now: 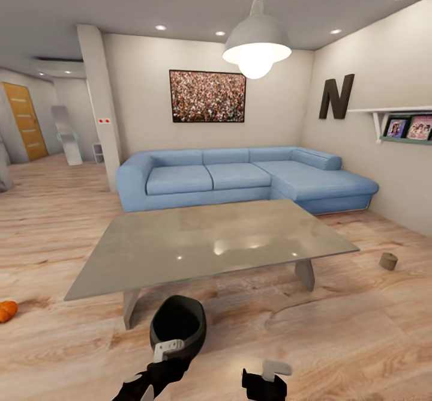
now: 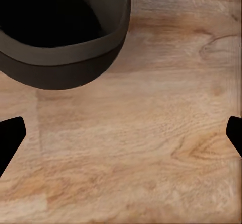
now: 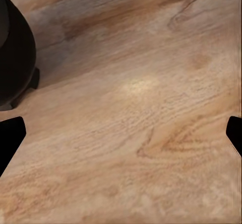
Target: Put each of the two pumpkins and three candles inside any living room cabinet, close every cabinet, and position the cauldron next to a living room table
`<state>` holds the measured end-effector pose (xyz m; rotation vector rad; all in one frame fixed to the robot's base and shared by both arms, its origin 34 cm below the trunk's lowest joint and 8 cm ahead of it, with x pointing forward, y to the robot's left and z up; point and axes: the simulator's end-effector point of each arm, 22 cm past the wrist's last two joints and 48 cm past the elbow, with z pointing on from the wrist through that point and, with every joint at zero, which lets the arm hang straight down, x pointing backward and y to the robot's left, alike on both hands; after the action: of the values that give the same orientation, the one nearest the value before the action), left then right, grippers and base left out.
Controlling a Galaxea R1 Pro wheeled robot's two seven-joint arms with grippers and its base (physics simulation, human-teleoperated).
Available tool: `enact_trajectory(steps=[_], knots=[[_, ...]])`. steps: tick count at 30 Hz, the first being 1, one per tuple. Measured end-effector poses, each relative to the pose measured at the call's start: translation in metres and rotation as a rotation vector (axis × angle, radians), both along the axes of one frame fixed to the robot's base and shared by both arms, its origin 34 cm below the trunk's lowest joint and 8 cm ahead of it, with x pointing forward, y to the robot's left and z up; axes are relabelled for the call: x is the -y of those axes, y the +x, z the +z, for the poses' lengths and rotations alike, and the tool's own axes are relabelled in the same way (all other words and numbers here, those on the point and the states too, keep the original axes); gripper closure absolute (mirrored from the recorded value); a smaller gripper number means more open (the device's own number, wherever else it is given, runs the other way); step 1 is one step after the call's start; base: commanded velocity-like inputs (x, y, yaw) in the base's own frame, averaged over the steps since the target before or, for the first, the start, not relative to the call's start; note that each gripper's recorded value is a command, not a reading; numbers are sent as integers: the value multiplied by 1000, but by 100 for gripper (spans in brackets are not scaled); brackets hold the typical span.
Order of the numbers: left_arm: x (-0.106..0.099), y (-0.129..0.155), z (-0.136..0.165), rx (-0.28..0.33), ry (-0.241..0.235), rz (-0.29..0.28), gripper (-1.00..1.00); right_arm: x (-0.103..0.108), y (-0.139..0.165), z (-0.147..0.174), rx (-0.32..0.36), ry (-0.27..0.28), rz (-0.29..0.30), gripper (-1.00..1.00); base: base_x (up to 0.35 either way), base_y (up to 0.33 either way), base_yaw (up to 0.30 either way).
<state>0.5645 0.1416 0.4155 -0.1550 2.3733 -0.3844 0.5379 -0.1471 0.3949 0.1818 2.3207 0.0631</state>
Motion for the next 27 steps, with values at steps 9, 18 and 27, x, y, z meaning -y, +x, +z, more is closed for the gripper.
enact_trajectory(steps=[9,18,27], knots=[[0,-2,-1,-3,2,1,-100,0,2,3,7,-1,1,-100,0,0,-141],[1,-2,-1,-3,4,-6,-100,-1,2,3,7,0,3,-100,0,0,-3],[1,-2,1,2,5,-7,-100,-1,3,5,11,1,4,-100,-2,0,-116]])
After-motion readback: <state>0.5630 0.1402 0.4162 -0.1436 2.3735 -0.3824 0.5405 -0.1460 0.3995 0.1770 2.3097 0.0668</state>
